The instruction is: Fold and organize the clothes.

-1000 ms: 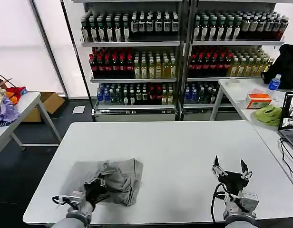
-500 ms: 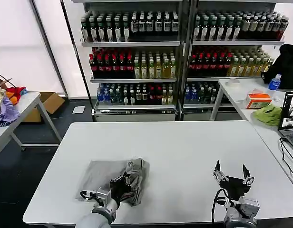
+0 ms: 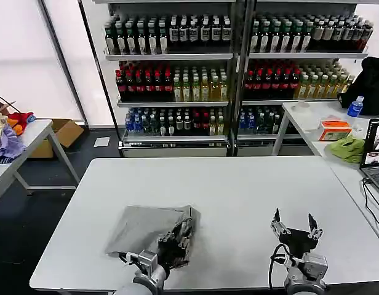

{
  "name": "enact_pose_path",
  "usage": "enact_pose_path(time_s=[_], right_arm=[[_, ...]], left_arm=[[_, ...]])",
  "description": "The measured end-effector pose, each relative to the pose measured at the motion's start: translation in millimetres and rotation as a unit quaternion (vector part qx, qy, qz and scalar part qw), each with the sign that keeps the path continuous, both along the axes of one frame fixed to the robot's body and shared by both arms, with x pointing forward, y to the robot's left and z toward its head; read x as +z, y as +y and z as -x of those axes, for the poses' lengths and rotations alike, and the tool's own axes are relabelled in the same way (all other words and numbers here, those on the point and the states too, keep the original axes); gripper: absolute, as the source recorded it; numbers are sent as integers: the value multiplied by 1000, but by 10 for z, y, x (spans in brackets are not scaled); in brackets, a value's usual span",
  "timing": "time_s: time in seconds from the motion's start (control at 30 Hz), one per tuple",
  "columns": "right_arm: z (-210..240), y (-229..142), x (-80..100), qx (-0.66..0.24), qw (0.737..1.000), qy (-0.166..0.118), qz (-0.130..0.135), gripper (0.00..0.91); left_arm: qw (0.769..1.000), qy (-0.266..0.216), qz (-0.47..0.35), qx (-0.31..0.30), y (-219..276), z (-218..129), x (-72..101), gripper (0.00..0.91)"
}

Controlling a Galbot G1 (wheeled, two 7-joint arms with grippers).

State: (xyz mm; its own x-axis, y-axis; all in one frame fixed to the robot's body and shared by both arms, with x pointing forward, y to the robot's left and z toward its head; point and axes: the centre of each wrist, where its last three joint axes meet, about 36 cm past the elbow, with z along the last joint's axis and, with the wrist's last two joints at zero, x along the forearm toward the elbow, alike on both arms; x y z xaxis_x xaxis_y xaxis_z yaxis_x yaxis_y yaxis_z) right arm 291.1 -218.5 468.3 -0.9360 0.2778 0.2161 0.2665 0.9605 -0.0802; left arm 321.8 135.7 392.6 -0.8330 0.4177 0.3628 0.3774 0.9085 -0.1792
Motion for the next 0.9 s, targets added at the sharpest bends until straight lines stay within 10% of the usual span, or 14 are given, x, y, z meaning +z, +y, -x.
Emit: enact_pose_path(time_s=[0.47, 0.9], right_arm=[[-129, -12, -64, 15, 1000, 2, 2, 907], [-256, -1, -35, 35, 999, -3, 1, 907]], left_arm=[[982, 14, 174, 66, 258, -65, 581, 907], [986, -21, 38, 159, 1073, -139, 354, 907]])
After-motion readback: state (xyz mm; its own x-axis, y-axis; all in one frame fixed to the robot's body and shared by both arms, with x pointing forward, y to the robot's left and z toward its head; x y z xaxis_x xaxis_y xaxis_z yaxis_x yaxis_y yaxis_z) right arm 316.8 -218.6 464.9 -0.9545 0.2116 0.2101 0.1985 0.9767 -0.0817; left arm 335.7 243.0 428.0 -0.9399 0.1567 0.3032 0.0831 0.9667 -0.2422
